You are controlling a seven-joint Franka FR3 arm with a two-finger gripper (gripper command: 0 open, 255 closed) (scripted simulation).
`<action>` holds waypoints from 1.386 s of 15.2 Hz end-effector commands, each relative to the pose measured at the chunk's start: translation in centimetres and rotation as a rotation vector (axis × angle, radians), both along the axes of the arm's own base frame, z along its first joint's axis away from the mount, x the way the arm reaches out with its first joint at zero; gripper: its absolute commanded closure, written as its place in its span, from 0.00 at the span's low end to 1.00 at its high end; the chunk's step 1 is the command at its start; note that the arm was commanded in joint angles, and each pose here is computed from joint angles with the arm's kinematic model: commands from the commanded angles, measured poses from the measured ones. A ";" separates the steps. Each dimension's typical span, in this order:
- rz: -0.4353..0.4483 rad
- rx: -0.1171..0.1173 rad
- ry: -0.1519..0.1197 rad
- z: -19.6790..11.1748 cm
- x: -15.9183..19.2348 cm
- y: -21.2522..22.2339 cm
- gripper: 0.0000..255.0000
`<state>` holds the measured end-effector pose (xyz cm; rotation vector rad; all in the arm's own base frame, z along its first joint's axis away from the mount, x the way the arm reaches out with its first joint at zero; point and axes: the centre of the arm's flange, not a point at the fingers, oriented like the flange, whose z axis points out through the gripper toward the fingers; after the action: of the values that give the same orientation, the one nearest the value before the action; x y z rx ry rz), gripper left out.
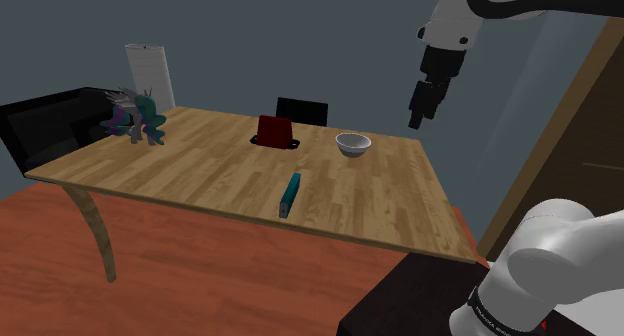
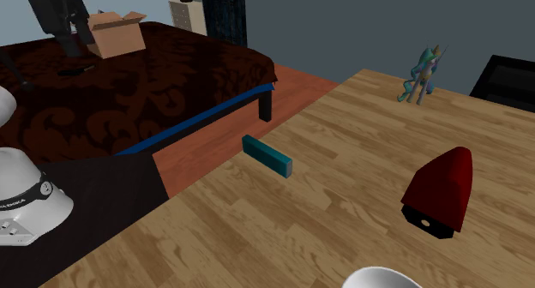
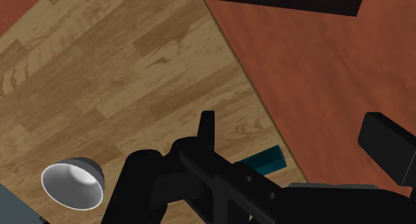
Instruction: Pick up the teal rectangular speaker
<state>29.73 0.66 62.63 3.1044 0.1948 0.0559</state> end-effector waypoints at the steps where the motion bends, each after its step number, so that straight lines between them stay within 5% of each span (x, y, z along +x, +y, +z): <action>1: 0.000 0.000 0.000 0.0 0.0 0.0 0.00; 21: -0.493 0.015 -0.022 -17.5 17.7 8.3 0.00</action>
<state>46.43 8.78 46.11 3.0693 -0.5272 0.0762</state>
